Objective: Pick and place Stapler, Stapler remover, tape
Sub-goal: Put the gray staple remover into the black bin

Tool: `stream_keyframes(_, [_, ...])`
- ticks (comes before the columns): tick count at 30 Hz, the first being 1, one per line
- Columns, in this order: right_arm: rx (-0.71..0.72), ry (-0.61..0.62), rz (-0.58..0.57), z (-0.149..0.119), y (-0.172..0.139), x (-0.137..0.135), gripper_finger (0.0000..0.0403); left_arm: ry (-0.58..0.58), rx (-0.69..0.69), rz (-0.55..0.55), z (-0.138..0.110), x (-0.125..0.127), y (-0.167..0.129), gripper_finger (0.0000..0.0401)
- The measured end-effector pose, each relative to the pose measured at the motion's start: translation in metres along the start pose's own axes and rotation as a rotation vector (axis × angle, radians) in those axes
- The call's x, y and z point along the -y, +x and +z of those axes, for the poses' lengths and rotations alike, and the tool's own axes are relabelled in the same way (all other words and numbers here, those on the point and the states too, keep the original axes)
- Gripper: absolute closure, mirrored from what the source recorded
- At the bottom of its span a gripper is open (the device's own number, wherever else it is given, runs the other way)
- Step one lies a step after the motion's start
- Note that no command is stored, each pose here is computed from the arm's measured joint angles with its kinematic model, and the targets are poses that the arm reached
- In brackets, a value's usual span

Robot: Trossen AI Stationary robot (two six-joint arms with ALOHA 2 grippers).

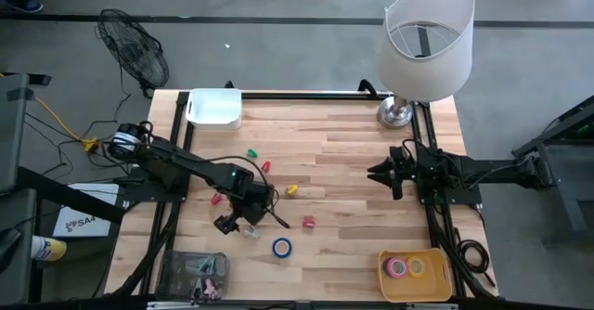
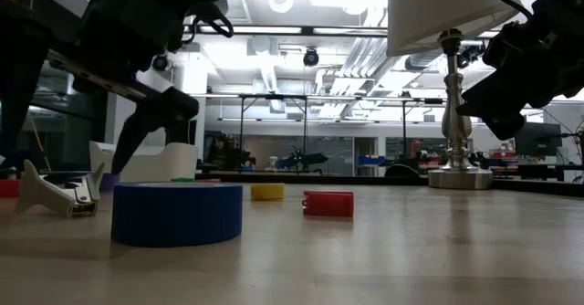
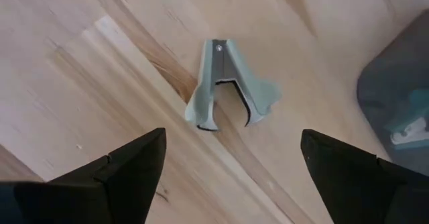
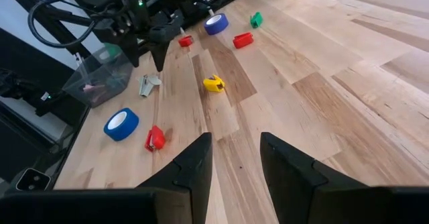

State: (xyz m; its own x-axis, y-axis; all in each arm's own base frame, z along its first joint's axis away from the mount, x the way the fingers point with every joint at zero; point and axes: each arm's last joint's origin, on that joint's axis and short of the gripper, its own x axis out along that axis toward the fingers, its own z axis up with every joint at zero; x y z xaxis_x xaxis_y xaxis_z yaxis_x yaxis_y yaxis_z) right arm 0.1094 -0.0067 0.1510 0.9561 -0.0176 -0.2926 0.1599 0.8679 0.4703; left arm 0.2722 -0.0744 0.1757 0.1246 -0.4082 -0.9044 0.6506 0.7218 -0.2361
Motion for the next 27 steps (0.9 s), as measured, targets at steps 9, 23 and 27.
stream_keyframes(9, [-0.001,0.0,-0.001,-0.0002,0.0,0.0001,0.0285,0.008,0.015,0.041,0.0024,-0.002,-0.0001,0.0054])
stream_keyframes(23, [-0.002,0.001,-0.002,-0.0004,0.0001,0.0003,0.0285,-0.059,0.033,0.041,0.0057,0.0009,0.0015,0.0054])
stream_keyframes(27, [0.001,0.001,-0.008,-0.0004,0.0001,0.0005,0.0285,-0.094,0.029,0.053,0.0057,0.0008,0.0016,0.0054])
